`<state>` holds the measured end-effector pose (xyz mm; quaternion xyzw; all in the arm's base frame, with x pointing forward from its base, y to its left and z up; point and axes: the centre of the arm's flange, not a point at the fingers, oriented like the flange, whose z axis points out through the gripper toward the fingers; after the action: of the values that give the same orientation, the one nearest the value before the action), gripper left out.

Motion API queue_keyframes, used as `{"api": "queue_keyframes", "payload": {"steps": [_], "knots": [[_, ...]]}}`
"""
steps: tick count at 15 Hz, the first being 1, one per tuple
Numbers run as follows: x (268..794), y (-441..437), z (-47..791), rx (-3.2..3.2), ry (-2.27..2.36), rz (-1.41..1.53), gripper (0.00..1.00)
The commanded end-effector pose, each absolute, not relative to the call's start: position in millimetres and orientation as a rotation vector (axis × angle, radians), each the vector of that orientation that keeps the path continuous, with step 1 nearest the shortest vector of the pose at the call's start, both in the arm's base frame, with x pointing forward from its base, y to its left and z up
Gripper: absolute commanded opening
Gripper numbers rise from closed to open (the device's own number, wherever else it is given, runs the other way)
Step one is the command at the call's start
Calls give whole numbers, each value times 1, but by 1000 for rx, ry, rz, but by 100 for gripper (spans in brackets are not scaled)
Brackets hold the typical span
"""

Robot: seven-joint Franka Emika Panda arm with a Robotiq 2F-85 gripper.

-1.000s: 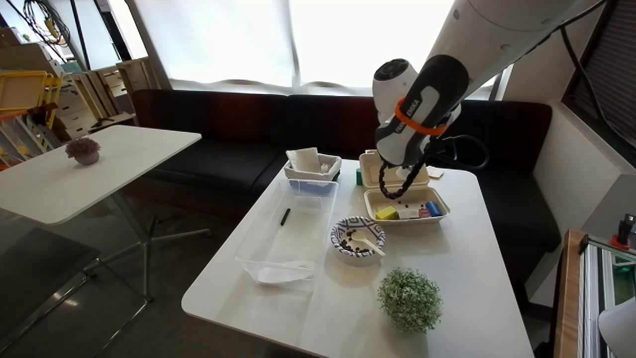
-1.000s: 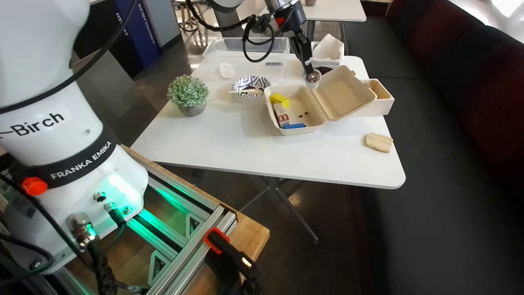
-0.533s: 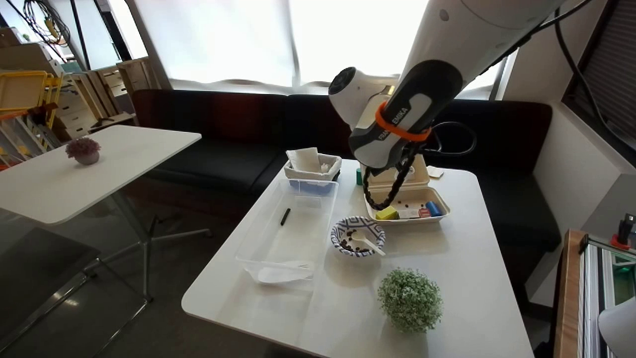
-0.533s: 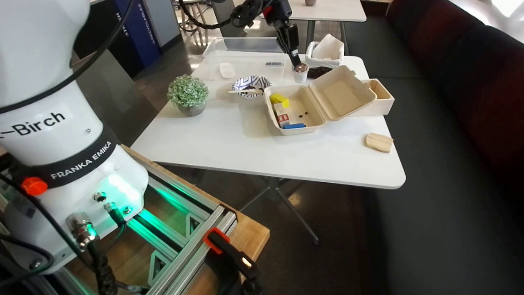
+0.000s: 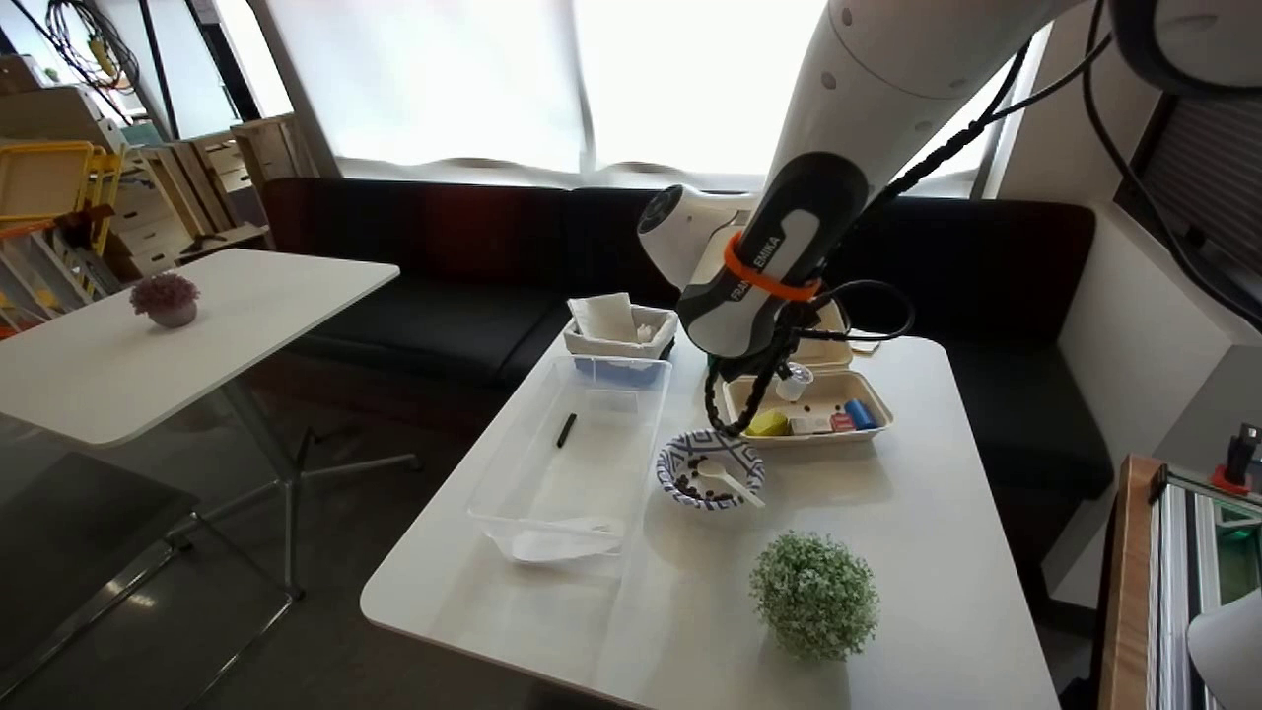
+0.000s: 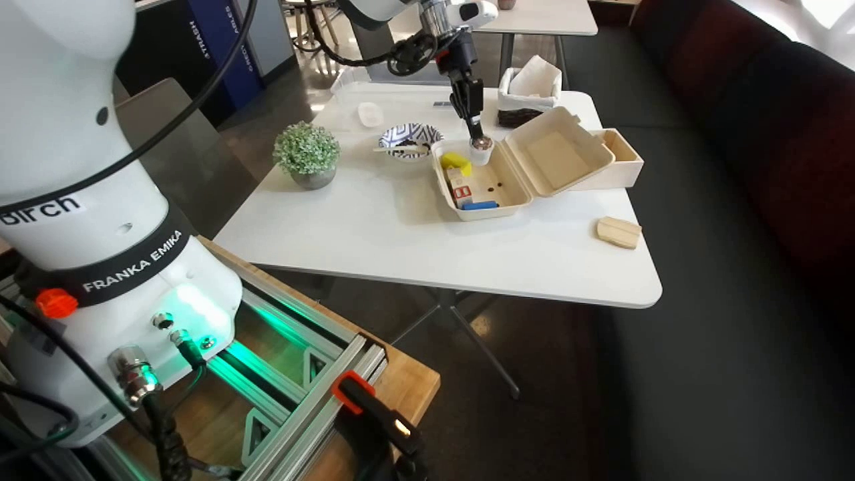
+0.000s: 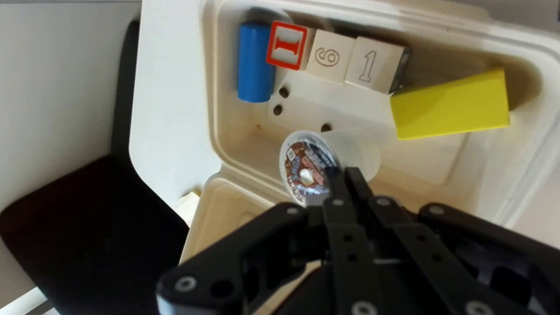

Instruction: Turn the k-cup over

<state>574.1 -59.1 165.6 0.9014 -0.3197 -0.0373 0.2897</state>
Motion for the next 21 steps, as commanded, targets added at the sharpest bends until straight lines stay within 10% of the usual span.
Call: {"api": "queue_keyframes", "payload": {"steps": [1, 13, 21], "knots": [[598, -71, 147, 2377, -892, -101, 1], [613, -74, 121, 2329, -859, -175, 1], [614, -67, 128, 2365, -855, -186, 74]]}}
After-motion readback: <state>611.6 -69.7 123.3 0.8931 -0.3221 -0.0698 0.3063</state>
